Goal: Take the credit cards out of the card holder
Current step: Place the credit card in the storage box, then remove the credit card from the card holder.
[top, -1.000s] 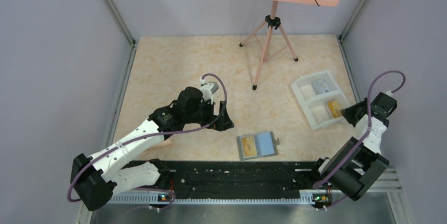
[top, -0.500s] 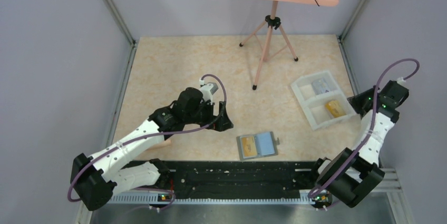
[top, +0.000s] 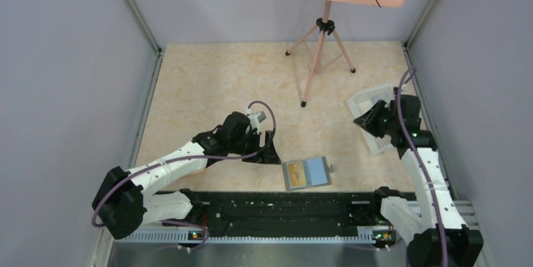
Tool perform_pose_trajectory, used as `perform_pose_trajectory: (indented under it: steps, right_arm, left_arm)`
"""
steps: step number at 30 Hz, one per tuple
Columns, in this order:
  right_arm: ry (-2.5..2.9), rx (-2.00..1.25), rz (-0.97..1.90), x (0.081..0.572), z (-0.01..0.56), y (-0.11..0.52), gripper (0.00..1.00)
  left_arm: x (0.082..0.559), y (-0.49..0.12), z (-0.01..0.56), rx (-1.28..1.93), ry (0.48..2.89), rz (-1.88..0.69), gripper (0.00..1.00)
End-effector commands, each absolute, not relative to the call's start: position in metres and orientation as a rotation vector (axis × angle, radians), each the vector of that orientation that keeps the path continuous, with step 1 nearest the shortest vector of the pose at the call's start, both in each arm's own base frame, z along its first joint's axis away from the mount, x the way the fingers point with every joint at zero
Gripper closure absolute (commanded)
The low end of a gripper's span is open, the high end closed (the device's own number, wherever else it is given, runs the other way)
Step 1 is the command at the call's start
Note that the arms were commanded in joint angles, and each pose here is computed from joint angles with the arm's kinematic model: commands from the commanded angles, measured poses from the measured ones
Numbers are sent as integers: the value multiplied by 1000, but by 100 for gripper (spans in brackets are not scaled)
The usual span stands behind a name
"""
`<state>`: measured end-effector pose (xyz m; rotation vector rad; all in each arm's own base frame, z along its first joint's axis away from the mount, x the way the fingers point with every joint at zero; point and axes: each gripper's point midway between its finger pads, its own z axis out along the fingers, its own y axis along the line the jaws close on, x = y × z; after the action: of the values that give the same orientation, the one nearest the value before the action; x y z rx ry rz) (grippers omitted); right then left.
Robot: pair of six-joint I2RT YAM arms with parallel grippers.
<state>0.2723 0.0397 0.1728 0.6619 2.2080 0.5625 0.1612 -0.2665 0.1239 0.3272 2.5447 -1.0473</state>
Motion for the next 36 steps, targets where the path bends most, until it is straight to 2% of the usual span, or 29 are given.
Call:
perform_pose_trajectory:
  steps: [1, 10, 17, 20, 25, 36]
  right_arm:
    - [2268, 531, 708, 248, 156, 96, 77]
    - [2335, 225, 1062, 184, 115, 184, 77]
    - [2356, 124, 1169, 159, 92, 208, 76]
    - [2370, 107, 1184, 154, 83, 209, 75]
    - [2376, 93, 1214, 147, 72, 212, 75]
    - [2393, 57, 1241, 142, 57, 220, 75]
  left_arm:
    - [149, -287, 115, 278, 2551, -1274, 19]
    - [147, -308, 95, 241, 2525, -1437, 36]
    - [152, -334, 83, 231, 2504, -1522, 68]
    - [155, -340, 75, 208, 2516, -1530, 75]
    - [156, -343, 58, 185, 2565, -1490, 82]
    - [149, -341, 28, 180, 2647, -1408, 86]
